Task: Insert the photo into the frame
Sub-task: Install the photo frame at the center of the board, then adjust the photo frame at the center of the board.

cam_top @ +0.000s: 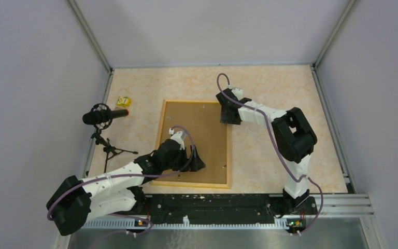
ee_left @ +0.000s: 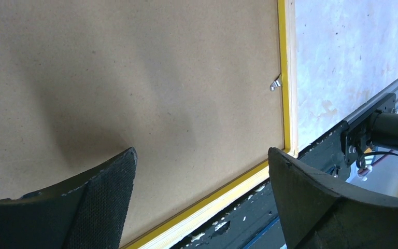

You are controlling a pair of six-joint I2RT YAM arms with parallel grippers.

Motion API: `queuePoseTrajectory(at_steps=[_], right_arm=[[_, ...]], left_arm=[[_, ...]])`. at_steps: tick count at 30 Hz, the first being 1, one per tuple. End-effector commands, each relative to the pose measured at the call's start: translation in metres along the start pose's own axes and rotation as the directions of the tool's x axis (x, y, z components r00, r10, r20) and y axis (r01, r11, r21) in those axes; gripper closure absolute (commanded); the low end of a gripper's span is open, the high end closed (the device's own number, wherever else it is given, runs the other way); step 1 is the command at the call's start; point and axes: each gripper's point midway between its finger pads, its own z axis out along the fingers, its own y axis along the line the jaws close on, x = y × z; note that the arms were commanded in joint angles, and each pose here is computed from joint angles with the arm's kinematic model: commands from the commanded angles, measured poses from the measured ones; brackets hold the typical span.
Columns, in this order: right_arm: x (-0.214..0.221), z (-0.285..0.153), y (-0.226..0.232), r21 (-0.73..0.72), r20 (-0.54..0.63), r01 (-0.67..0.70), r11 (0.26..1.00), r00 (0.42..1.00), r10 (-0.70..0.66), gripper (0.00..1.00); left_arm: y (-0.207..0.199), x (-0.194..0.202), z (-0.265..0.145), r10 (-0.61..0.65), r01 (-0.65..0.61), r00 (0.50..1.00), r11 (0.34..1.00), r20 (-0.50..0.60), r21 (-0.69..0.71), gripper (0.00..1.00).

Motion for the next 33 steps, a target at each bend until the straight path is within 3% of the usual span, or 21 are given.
queuePoseTrajectory(at_steps=[1,5,9,12,16,19,22,24,27,33], right_arm=[[-0.003,-0.034,0.005,-0.101,-0.005,0.095,0.99,0.995,-0.096,0.46],[0.025,-0.032,-0.001,-0.145,-0.057,0.122,0.982,0.99,-0.132,0.4],[0.055,-0.024,-0.019,-0.103,-0.124,0.102,0.989,0.986,-0.114,0.48],[0.067,-0.025,-0.028,-0.078,-0.146,0.071,0.994,0.986,-0.082,0.61],[0.085,-0.025,-0.036,-0.054,-0.178,-0.021,0.998,0.984,0.011,1.0],[0.097,-0.023,-0.049,0.031,-0.191,-0.118,0.993,0.974,0.121,1.0],[0.109,-0.027,-0.075,0.172,-0.149,-0.269,0.948,0.944,0.294,1.0],[0.116,-0.033,-0.091,0.246,-0.1,-0.385,0.889,0.903,0.419,1.0],[0.121,-0.036,-0.098,0.221,-0.071,-0.534,0.816,0.826,0.56,1.0],[0.128,-0.044,-0.115,0.184,-0.022,-0.724,0.665,0.674,0.739,1.0]], left_arm=[[-0.022,-0.024,-0.01,0.046,-0.048,0.997,0.998,0.054,0.036,0.02],[-0.029,-0.032,-0.012,0.047,-0.05,0.996,0.998,0.07,0.045,0.02],[-0.039,-0.032,-0.015,0.015,-0.017,0.999,0.998,0.031,0.058,0.02],[-0.04,-0.029,-0.021,-0.02,0.02,1.0,0.999,0.009,0.045,0.02],[-0.034,-0.025,-0.029,-0.056,0.056,0.998,0.998,-0.019,-0.003,0.02],[-0.033,-0.022,-0.033,-0.084,0.082,0.995,0.996,-0.044,-0.038,0.02],[-0.027,-0.017,-0.035,-0.196,0.188,0.978,0.976,-0.067,-0.114,0.02],[-0.023,-0.01,-0.037,-0.295,0.28,0.952,0.946,-0.076,-0.162,0.02],[-0.027,0.001,-0.038,-0.422,0.401,0.901,0.899,-0.106,-0.175,0.02],[-0.026,0.031,-0.037,-0.662,0.618,0.732,0.745,-0.162,-0.252,0.02]])
